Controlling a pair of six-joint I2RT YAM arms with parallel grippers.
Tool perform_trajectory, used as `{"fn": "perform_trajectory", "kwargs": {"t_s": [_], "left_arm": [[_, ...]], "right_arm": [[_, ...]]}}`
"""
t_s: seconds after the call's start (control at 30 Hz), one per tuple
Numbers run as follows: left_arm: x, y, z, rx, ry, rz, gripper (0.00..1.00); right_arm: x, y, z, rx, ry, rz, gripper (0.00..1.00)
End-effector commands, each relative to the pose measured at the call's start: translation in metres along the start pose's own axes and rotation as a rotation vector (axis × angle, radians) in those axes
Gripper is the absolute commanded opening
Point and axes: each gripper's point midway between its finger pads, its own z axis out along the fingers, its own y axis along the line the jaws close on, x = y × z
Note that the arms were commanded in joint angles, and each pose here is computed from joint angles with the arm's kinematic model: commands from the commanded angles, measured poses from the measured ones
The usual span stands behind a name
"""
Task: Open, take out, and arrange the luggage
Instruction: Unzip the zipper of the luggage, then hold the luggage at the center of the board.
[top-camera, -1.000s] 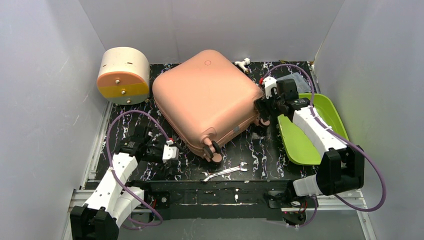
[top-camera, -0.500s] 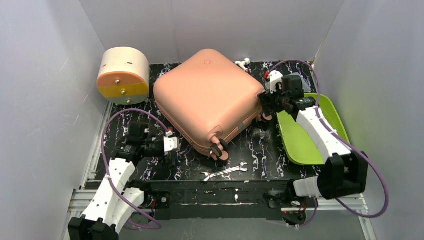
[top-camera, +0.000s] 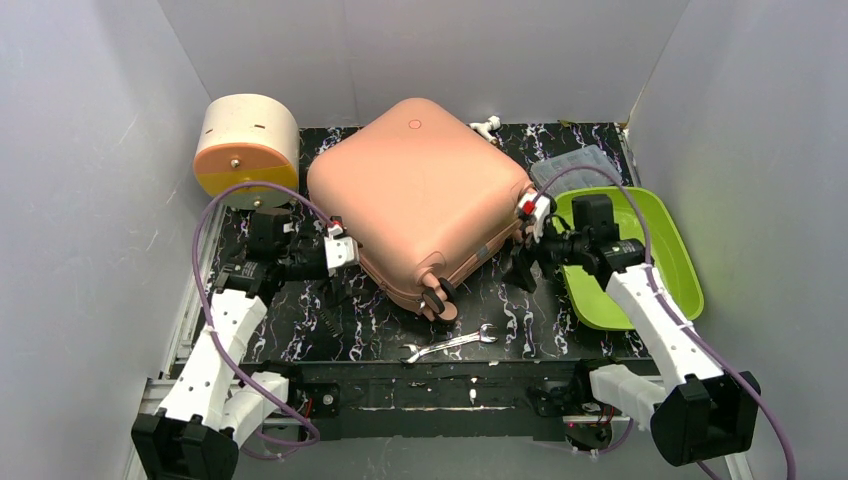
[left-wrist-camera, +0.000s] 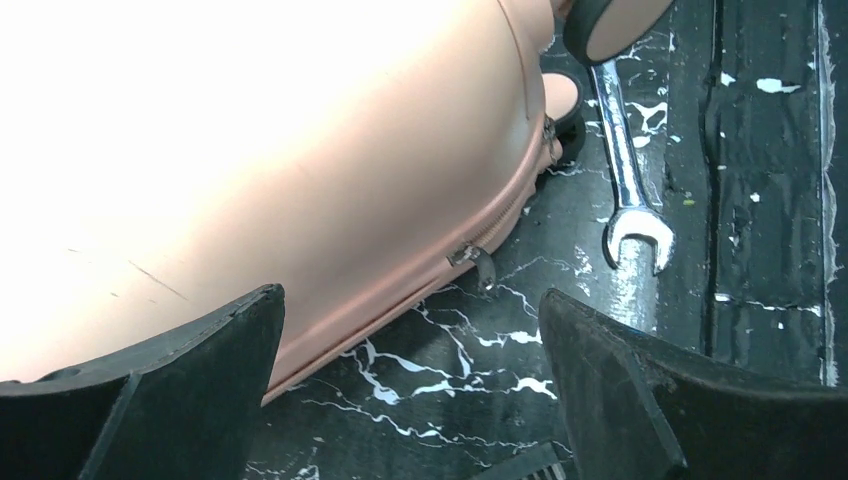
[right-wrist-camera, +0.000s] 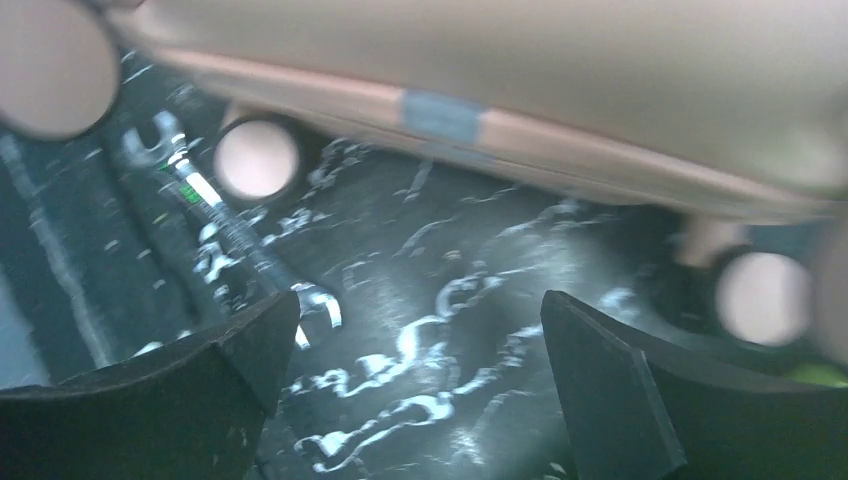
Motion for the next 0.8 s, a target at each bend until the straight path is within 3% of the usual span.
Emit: {"fn": "perform_trajectory", "kwargs": {"t_s": [0.0, 0.13, 0.47, 0.77], "left_arm": [[-0.023, 0.002, -0.002, 0.047, -0.058, 0.012, 0.98], [-0.024, 0.003, 0.000, 0.066, -0.061, 0.003, 0.98], [-0.018, -0.005, 0.006, 0.122, -0.073, -0.029, 0.98], [-0.009, -0.061, 0.009, 0.341, -0.128, -0.106, 0.98]], "right_arm": [[0.004, 0.058, 0.010, -0.306, -0.130, -0.059, 1.00], [0.001, 0.069, 0.027, -0.342, -0.203, -0.099, 1.00], [0.017, 0.107, 0.069, -0.583, -0.205, -0.223, 1.00], [0.031, 0.111, 0.101, -0.596, -0.150, -0.293, 1.00]]}}
